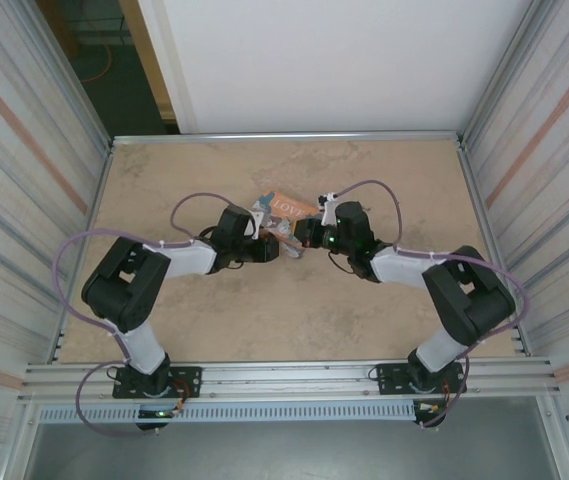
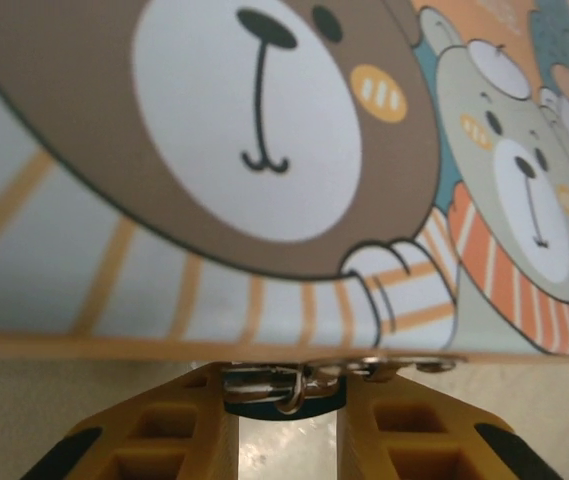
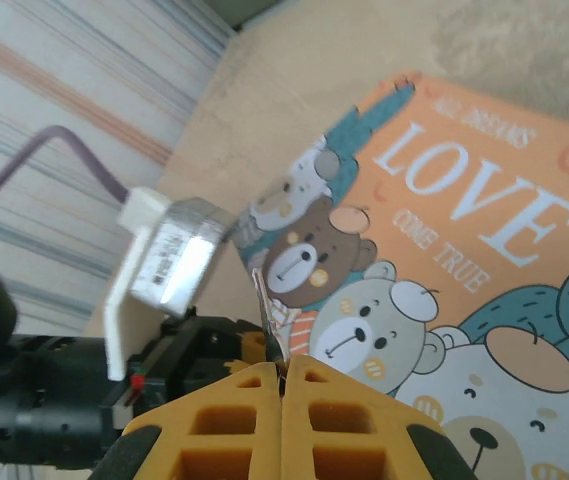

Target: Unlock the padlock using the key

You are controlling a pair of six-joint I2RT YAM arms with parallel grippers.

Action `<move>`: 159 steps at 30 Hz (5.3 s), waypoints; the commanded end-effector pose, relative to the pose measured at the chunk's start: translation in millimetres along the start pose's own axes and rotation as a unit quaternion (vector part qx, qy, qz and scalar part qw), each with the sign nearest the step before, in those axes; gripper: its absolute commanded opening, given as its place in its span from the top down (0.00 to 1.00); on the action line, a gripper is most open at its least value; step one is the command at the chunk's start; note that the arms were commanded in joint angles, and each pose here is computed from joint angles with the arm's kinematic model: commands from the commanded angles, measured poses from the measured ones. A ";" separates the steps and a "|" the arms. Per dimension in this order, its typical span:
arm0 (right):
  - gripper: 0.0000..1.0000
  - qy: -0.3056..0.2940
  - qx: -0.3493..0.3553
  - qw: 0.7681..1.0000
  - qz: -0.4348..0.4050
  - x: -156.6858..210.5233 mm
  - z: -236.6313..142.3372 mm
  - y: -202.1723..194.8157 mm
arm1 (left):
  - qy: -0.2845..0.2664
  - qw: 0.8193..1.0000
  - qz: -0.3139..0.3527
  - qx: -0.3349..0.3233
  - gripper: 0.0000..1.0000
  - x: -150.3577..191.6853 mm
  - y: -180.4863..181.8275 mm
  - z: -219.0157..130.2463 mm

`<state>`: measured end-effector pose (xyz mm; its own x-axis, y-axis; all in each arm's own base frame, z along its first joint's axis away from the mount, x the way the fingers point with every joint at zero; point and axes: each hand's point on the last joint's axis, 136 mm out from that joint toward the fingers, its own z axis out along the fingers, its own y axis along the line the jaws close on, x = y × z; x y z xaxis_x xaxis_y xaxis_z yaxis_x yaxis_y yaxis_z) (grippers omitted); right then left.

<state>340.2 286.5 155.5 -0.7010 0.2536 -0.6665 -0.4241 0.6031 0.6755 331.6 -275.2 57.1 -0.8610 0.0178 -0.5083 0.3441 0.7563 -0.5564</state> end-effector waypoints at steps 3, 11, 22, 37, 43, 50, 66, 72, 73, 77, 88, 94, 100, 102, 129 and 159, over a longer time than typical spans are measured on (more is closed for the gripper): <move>1.00 -0.005 0.008 0.998 -0.066 5.8 -29.4 3.2 | 0.012 0.998 -0.036 0.058 0.85 -12.7 -36.3 -18.4; 1.00 0.003 0.021 0.991 -0.132 27.1 -62.6 9.9 | 0.058 0.992 -0.094 0.063 0.94 -12.3 -50.4 -28.3; 1.00 0.012 0.054 0.978 -0.199 61.1 -82.0 8.0 | 0.082 0.981 -0.168 0.061 1.00 -12.4 -56.2 -31.2; 1.00 0.034 0.059 0.973 -0.220 99.7 -65.2 -1.4 | 0.085 0.974 -0.192 0.090 1.00 -19.1 -68.2 -30.3; 1.00 0.037 0.055 0.971 -0.231 100.8 -51.5 -3.1 | 0.086 0.973 -0.192 0.092 1.00 -19.0 -69.4 -31.1; 1.00 0.039 0.043 0.972 -0.227 100.8 -38.4 -6.5 | 0.087 0.973 -0.191 0.095 1.00 -19.1 -70.5 -31.7; 1.00 0.025 0.040 0.977 -0.210 89.8 -14.2 -13.1 | 0.089 0.973 -0.190 0.096 1.00 -17.7 -70.5 -31.9; 1.00 0.021 0.042 0.977 -0.209 88.0 -12.8 -14.1 | 0.089 0.973 -0.189 0.095 1.00 -17.6 -70.3 -31.9; 1.00 0.021 0.043 0.977 -0.209 87.4 -12.7 -14.7 | 0.089 0.973 -0.189 0.095 1.00 -17.7 -70.3 -32.0; 1.00 0.020 0.044 0.977 -0.207 87.4 -12.6 -16.4 | 0.089 0.973 -0.190 0.094 1.00 -16.8 -69.6 -32.0; 1.00 0.012 0.046 0.978 -0.204 81.7 -9.8 -16.9 | 0.088 0.973 -0.190 0.093 1.00 -17.2 -69.0 -32.8; 1.00 0.004 0.045 0.978 -0.204 77.8 -7.6 -16.1 | 0.089 0.973 -0.190 0.093 1.00 -16.1 -69.0 -33.4; 1.00 0.002 0.045 0.978 -0.204 75.6 -3.8 -16.3 | 0.088 0.973 -0.190 0.094 1.00 -16.3 -69.4 -34.1; 1.00 0.000 0.047 0.978 -0.204 74.8 -3.3 -16.9 | 0.089 0.973 -0.190 0.093 1.00 -15.2 -69.0 -34.3; 1.00 -0.019 0.034 0.975 -0.220 64.4 -12.6 -5.0 | 0.091 0.973 -0.193 0.084 1.00 -9.2 -62.5 -34.2; 1.00 -0.041 0.005 0.967 -0.252 53.4 8.8 14.3 | 0.096 0.972 -0.191 0.102 1.00 -14.0 -73.7 -40.6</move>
<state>291.0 295.2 88.1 -0.4692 -0.0720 -0.8802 -0.6359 0.7191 0.2801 312.0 -293.4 99.8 -0.9851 -0.1433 -0.0953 -0.0196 0.6436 -0.7651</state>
